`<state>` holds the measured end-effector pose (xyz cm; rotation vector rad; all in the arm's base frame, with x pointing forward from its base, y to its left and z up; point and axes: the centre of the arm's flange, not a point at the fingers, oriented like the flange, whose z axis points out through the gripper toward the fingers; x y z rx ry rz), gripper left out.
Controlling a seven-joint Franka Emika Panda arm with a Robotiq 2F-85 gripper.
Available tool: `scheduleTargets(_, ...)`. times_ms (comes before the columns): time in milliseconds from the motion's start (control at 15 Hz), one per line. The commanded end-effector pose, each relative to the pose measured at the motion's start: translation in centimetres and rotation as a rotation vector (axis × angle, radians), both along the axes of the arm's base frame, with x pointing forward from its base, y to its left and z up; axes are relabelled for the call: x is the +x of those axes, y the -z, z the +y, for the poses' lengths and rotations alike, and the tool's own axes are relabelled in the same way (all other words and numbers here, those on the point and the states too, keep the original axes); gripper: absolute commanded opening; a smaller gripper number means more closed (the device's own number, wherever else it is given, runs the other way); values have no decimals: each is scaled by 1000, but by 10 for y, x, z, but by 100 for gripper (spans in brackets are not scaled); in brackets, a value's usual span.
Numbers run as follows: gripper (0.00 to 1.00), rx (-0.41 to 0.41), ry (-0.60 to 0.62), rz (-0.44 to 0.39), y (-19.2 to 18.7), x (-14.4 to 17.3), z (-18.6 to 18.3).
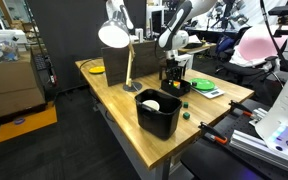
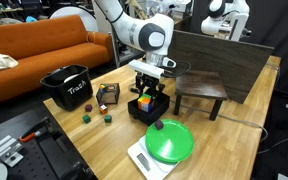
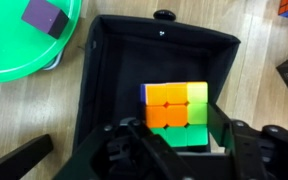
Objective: Take the cube from the black drawer and put it on the table
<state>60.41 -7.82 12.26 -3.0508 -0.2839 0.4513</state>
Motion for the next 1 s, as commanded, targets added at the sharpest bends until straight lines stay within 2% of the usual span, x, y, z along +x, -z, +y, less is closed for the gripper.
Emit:
scheduleTargets(0,43,26,15,13,5,0,-5)
scheduleTargets(333,42,-9,31,-4,-8,-7,-7)
scheduleTargets(933,41,-104,42,-59,-57,-17,-14)
